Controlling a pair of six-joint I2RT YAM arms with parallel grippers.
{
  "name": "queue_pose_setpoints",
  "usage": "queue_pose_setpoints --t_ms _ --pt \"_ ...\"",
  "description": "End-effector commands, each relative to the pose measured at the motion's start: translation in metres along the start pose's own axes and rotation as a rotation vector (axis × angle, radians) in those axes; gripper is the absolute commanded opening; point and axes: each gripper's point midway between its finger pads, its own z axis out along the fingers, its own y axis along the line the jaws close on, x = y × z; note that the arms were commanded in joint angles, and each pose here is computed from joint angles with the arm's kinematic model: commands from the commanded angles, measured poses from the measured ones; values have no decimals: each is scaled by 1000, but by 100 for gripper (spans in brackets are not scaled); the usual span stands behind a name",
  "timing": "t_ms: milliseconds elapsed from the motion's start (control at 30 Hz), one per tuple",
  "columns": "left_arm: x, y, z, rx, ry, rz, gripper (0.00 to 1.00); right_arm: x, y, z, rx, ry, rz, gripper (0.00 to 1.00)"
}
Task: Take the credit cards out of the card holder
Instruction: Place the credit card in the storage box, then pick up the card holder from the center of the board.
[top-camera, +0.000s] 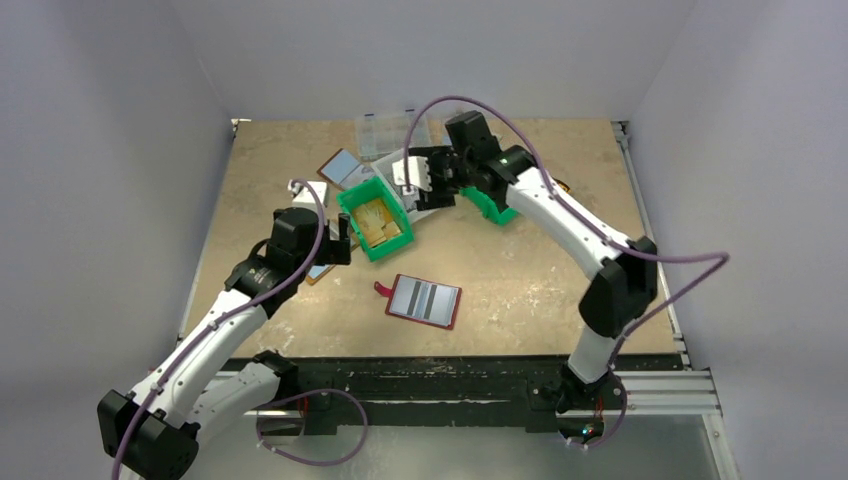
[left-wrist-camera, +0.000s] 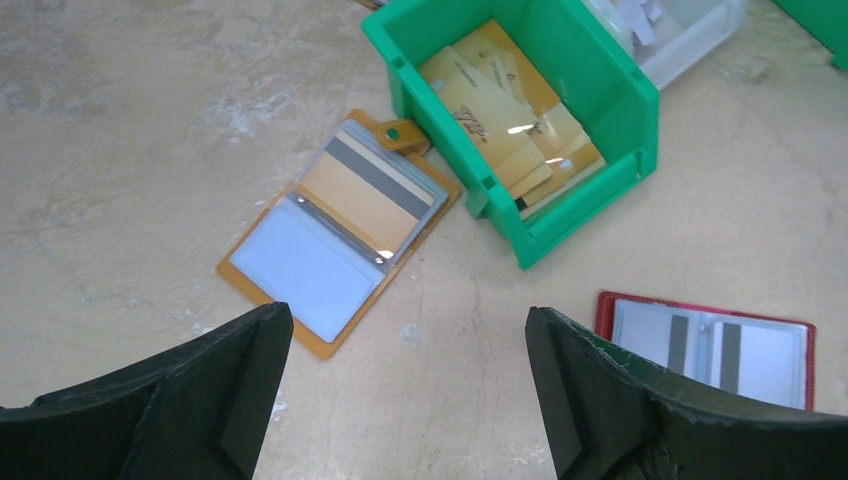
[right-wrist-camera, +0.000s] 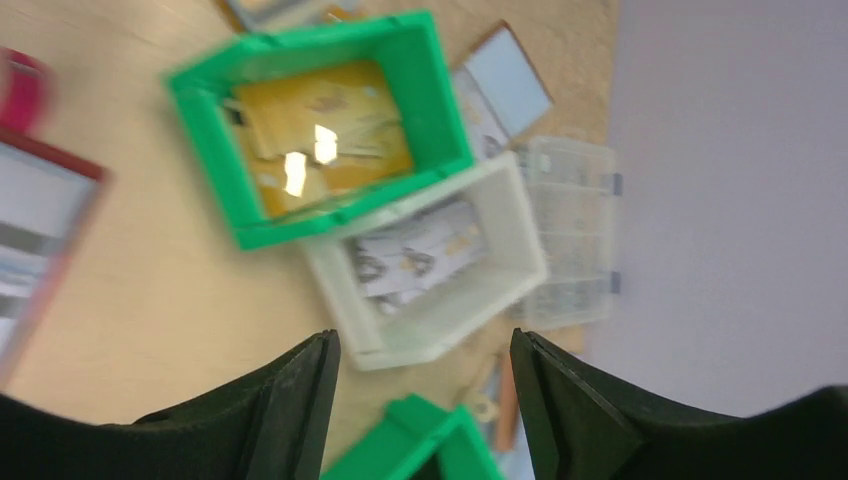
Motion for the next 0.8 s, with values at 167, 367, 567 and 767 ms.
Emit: queue_pose_setpoints --t_ms 167,367,567,767 --pt "-2 -73 -15 440 -3 38 100 -42 133 -95 -219 -361 508 88" --pt "3 -128 -40 758 40 -147 94 -9 145 -137 -4 -541 751 99" --pt "28 -155 -50 677 96 -243 89 6 148 -145 76 -517 765 99" --pt "82 -170 -46 444 167 -146 80 25 154 -123 -34 -437 922 98"
